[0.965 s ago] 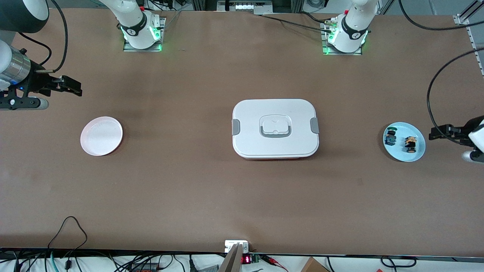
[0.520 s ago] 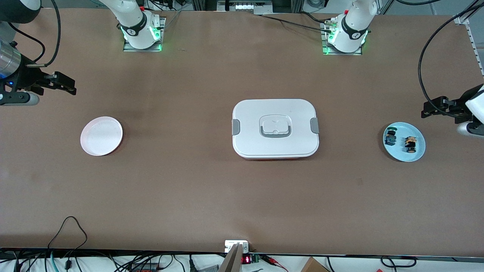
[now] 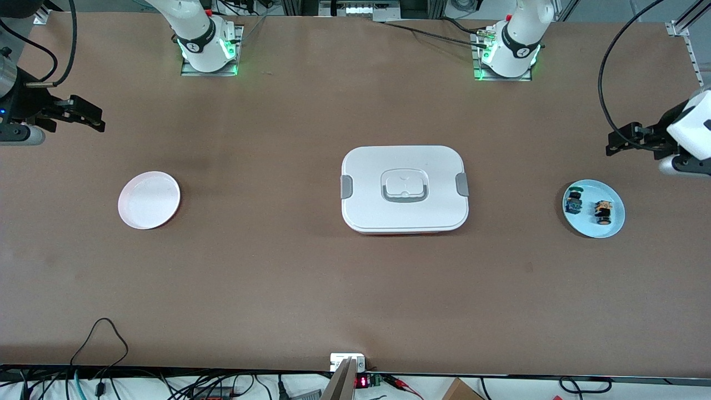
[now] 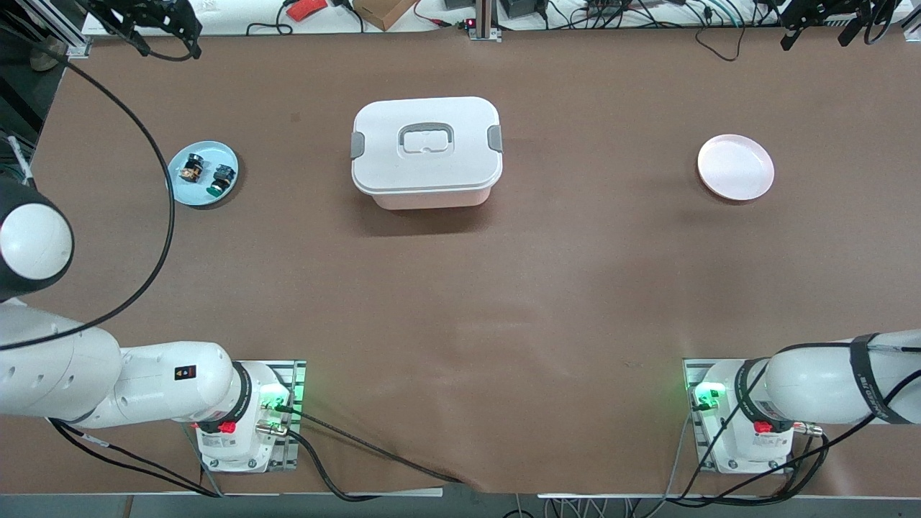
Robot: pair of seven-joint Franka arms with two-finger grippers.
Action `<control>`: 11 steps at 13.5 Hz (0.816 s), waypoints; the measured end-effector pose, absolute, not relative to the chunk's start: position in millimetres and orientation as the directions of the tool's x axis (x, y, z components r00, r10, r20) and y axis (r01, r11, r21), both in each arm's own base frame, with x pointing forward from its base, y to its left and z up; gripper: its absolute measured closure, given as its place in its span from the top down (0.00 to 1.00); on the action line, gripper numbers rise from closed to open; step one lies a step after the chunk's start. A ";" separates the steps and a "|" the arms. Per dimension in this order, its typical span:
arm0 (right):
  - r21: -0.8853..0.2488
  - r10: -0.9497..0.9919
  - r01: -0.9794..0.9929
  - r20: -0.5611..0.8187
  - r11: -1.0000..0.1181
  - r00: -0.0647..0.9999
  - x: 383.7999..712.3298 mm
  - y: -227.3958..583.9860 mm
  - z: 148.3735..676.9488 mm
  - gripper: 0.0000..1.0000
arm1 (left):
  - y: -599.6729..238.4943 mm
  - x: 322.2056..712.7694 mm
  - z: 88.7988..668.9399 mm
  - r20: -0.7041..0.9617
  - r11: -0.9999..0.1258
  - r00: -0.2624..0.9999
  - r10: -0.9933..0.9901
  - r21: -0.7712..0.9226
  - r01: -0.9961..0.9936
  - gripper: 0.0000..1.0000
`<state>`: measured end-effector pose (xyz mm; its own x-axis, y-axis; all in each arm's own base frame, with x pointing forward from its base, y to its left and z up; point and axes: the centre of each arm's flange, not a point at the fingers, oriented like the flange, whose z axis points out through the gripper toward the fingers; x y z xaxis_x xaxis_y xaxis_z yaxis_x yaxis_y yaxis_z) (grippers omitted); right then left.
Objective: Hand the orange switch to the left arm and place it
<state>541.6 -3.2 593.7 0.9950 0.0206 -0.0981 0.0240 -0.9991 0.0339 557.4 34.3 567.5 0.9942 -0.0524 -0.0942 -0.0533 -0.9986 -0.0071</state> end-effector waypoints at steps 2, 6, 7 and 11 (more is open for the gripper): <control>0.033 0.011 0.015 -0.104 -0.999 0.994 540.7 -8.2 593.3 1.00 | 39.5 549.5 575.3 -0.079 -0.999 0.996 -0.035 -0.011 -0.036 1.00; 0.033 0.010 0.014 -0.104 -0.999 0.995 540.8 -8.7 593.3 1.00 | 37.4 549.6 581.4 -0.061 -0.999 0.997 0.039 -0.017 0.038 1.00; 0.033 0.010 0.014 -0.104 -0.999 0.995 540.8 -8.7 593.3 1.00 | 36.8 549.4 584.1 -0.060 -0.998 0.997 0.055 -0.019 0.054 1.00; 0.033 0.011 0.015 -0.099 -0.999 0.995 541.3 -8.3 593.7 1.00 | 36.3 548.8 590.7 -0.058 -0.997 0.996 0.070 -0.019 0.069 1.00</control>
<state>541.3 -8.3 593.7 0.9950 0.0113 -0.0989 0.0147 -0.9993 0.0335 548.8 36.3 590.7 0.9959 0.0697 -0.0576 0.0687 -0.9974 -0.0195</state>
